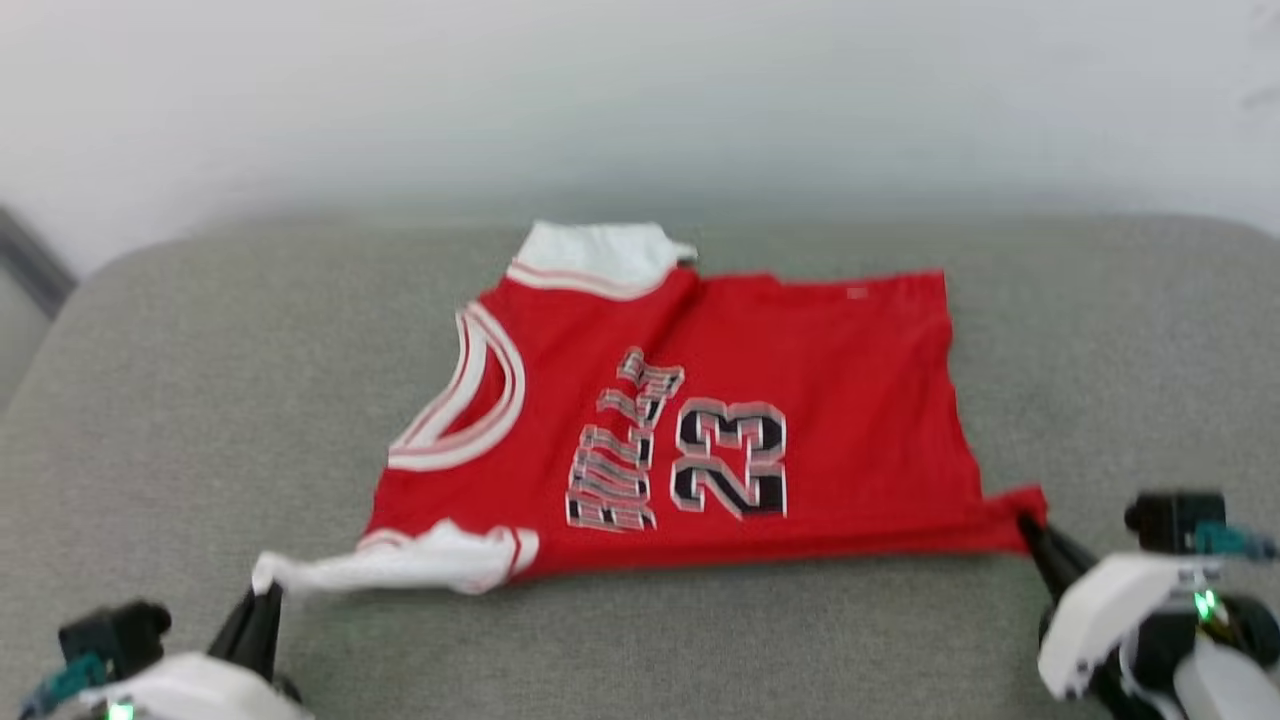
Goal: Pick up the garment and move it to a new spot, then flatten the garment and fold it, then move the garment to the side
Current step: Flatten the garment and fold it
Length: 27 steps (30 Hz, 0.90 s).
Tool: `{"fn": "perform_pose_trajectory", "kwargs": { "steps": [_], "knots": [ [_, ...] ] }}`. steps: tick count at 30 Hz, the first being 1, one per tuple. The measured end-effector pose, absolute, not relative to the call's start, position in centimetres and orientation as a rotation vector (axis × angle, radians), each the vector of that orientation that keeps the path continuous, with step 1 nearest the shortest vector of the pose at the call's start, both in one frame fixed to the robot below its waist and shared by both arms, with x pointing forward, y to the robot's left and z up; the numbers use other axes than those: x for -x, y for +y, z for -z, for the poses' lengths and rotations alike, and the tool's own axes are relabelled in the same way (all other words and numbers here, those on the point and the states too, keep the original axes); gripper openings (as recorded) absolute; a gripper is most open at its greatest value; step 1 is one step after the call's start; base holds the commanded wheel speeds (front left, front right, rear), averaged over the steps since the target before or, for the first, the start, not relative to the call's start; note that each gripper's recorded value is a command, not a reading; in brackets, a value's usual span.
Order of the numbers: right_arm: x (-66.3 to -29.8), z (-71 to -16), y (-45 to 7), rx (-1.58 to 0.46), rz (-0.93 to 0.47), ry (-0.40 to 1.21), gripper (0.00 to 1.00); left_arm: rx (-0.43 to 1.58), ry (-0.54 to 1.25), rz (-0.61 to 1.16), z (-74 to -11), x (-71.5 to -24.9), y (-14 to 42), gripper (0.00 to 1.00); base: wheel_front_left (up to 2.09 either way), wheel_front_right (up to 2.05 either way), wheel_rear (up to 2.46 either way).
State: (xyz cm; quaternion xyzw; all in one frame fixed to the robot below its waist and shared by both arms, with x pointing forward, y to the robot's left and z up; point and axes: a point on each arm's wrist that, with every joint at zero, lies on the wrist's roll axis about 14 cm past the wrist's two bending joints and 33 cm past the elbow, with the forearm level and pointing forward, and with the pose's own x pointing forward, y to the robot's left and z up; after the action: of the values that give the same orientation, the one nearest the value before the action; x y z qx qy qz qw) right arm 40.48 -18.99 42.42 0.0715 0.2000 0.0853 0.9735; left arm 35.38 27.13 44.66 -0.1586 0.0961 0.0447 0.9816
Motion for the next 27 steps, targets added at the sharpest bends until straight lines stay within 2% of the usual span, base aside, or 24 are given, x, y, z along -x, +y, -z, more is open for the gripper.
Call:
{"fn": "perform_pose_trajectory", "kwargs": {
  "steps": [8,14,20,27],
  "knots": [
    [-33.9,-41.9,-18.9,-0.187,-0.153,0.434,0.0,0.357,0.272,-0.167,-44.3,-28.1,27.8,0.0,0.0,0.0,0.0],
    [-30.6,-42.2,-18.3,-0.185,-0.139,0.5,0.0,0.339,0.273,-0.174,-46.3,-26.7,27.9,0.0,0.0,0.0,0.0],
    [-31.2,-43.9,-17.7,-0.148,-0.15,0.512,0.0,0.303,0.232,-0.093,-48.6,-29.5,26.4,0.0,0.0,0.0,0.0],
    [-34.9,-44.0,-16.6,-0.086,-0.193,0.54,0.0,0.303,0.223,-0.015,-48.6,-34.9,24.3,0.0,0.0,0.0,0.0]
  ]
}}
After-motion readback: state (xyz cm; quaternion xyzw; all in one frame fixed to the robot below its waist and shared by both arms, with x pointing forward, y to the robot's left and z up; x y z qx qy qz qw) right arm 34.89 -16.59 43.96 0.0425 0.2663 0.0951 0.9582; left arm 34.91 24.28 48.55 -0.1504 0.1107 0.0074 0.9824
